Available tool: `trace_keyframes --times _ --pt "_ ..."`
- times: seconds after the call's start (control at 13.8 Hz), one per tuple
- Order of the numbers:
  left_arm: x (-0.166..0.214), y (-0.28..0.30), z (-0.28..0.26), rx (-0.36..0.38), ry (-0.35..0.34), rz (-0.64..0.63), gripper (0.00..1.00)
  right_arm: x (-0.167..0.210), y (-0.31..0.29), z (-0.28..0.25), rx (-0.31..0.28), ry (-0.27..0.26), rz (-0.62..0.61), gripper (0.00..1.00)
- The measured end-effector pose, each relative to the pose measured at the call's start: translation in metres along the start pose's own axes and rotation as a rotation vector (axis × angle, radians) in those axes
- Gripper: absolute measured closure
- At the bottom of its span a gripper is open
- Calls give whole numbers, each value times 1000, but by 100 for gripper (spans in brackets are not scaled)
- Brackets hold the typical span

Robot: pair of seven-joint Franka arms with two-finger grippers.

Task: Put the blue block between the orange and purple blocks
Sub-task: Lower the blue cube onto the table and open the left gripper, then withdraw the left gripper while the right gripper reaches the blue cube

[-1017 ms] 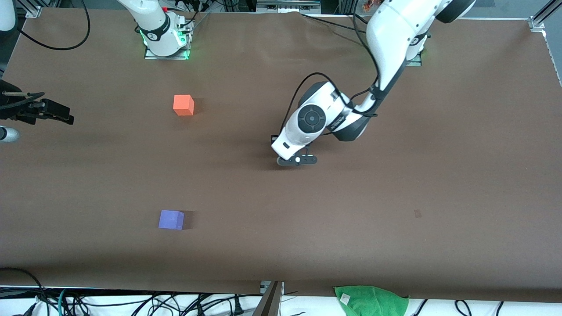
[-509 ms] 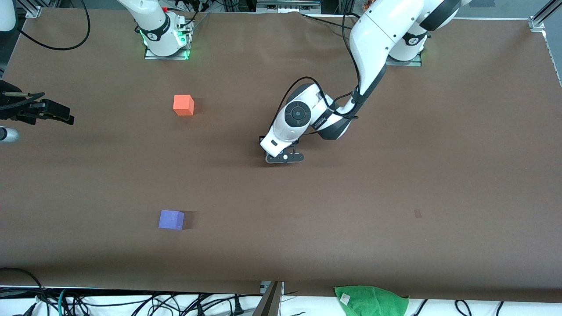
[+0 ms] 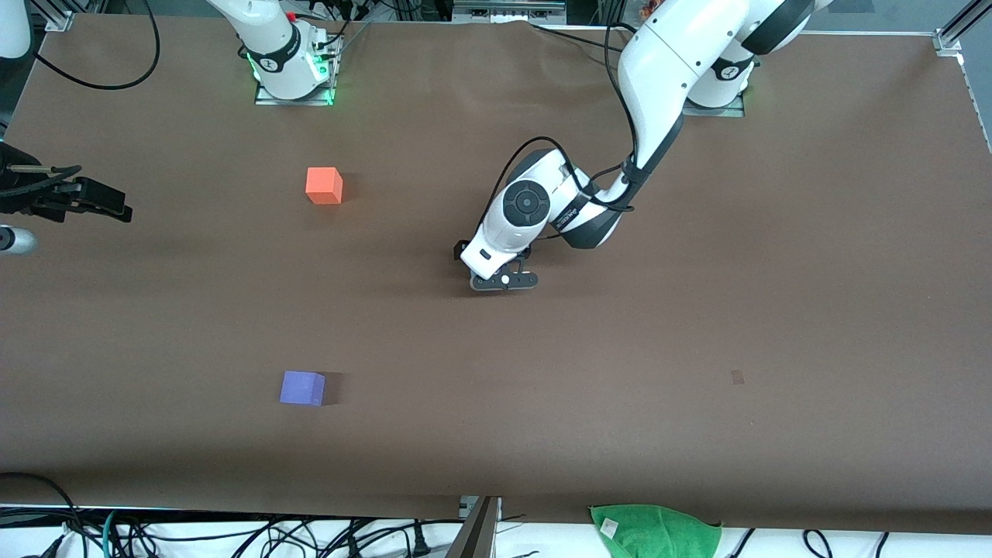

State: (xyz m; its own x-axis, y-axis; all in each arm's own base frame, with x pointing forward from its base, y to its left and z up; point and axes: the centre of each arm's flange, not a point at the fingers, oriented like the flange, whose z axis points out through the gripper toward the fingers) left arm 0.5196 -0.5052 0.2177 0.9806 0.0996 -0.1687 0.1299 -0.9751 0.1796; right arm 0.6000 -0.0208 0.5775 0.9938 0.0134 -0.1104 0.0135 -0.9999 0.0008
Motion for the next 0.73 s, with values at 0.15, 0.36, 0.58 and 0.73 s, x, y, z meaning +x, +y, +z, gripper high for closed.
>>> trace_keyframes --times 0.15,0.36,0.58,0.73 --pt "-1 1 -48 34 -7 -1 0 5 -4 8 0 -15 -6 0" --pt "2 -19 -153 103 36 -13 0 11 -14 20 -2 -32 -24 0" --pt "12 -64 -253 171 131 -46 0 15 -18 26 -3 -41 -29 0" --pt "30 -113 -305 188 141 -21 0 21 -18 35 -3 -46 -30 0"
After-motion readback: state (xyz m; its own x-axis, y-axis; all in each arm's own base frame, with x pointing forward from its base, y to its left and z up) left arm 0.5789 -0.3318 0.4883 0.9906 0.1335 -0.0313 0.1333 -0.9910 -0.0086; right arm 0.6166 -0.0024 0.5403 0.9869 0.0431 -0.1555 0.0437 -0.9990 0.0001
